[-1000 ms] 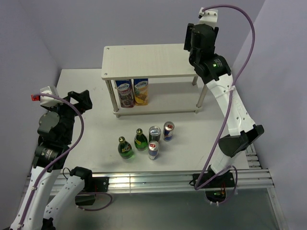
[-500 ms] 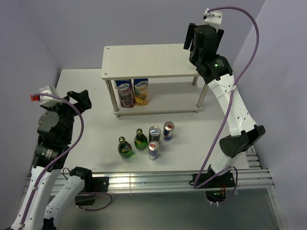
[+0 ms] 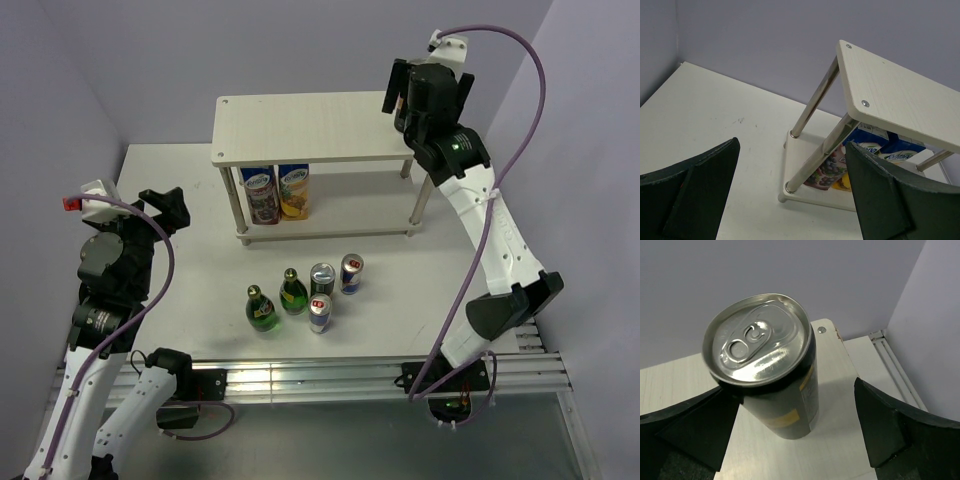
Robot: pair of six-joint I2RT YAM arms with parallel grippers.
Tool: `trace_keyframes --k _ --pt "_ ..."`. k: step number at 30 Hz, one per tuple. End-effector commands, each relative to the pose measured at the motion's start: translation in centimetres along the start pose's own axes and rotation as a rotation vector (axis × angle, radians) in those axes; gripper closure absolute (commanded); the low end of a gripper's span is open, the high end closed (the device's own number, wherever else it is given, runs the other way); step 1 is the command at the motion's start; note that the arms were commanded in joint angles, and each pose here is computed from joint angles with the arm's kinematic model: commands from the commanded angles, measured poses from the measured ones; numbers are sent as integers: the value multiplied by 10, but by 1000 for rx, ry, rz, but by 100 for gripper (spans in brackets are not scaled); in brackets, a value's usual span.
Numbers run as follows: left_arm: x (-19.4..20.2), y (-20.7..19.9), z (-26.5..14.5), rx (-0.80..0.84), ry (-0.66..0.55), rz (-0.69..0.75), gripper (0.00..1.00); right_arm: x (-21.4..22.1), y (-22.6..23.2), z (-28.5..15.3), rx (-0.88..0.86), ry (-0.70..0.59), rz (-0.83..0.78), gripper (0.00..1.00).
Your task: Place and organize the beverage onto the shelf
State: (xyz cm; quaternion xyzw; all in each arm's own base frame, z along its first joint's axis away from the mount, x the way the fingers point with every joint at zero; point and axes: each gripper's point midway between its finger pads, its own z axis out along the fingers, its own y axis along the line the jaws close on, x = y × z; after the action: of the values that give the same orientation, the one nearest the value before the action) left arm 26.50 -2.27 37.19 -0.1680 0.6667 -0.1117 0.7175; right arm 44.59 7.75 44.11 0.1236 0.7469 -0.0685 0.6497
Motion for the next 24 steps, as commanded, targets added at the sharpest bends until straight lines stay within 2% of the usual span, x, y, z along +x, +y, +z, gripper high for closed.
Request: trace_keyframes --k 1,13,17,18,19,20,21,23,24 --pt "-5 1 1 -5 -18 2 7 -31 -7 -26 -35 -80 79 0" --pt "-6 2 2 -13 -22 1 7 -24 12 -57 -202 -73 92 0" --pt "-6 4 2 -18 -22 3 7 -13 25 -97 -300 -71 110 0" --pt "-7 4 1 -18 -26 0 7 12 31 -102 -317 -36 84 0" --pt "-6 4 2 -17 -23 1 7 18 38 -114 -349 -37 106 0" --pt "-7 4 2 -20 -24 1 7 22 49 -143 -425 -42 125 0" --pt "-8 4 1 -19 -28 -1 7 60 59 -150 -460 12 88 0" --pt "-7 4 2 -18 -25 -1 7 81 75 -184 -572 44 140 0" --pt "-5 4 2 -17 -20 0 7 116 84 -191 -613 109 141 0"
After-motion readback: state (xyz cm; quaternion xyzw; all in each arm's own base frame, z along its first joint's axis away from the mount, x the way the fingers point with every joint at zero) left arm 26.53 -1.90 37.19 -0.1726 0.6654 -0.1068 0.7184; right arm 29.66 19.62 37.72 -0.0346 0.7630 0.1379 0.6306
